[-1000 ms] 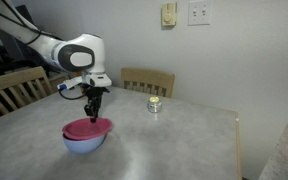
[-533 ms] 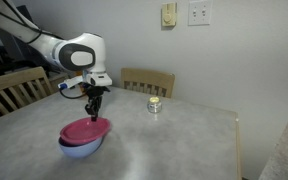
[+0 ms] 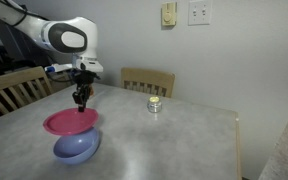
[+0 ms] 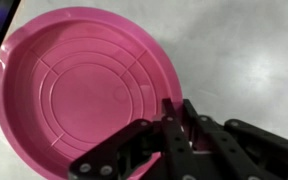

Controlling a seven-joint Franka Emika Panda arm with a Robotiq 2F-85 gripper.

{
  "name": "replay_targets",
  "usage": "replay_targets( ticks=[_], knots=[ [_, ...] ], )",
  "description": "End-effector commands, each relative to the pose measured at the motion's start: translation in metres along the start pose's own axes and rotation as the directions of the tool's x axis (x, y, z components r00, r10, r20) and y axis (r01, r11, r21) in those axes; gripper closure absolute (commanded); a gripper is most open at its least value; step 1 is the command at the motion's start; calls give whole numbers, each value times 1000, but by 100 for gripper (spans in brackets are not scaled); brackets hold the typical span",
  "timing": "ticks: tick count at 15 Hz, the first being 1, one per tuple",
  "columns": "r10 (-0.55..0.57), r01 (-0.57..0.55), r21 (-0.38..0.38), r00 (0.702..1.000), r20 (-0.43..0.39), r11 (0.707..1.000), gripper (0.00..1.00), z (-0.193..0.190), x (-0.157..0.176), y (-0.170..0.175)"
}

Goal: Pick up the plate off the light blue bowl and put it on the table.

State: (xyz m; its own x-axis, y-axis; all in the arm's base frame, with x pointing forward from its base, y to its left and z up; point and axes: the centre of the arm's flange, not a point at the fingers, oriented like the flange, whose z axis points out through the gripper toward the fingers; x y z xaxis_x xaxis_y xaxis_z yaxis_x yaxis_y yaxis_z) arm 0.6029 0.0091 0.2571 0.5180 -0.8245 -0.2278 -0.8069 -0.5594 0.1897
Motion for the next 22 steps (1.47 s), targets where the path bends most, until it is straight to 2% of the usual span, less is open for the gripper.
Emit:
replay_targets(
  ticks=[1, 5, 10, 16, 18, 22],
  knots=[
    [-84, 85, 6, 996, -27, 996, 97, -38, -24, -15],
    [-214, 221, 58, 970, -112, 974, 97, -63, -47, -58],
    [-420, 441, 70, 884, -205, 895, 97, -79, -74, -114],
    [-641, 645, -21, 754, -146, 764, 97, -45, -78, -170],
    [-670, 668, -57, 734, -113, 742, 97, -23, -70, -181],
    [-680, 676, -77, 729, -75, 733, 97, 15, -49, -192]
  ],
)
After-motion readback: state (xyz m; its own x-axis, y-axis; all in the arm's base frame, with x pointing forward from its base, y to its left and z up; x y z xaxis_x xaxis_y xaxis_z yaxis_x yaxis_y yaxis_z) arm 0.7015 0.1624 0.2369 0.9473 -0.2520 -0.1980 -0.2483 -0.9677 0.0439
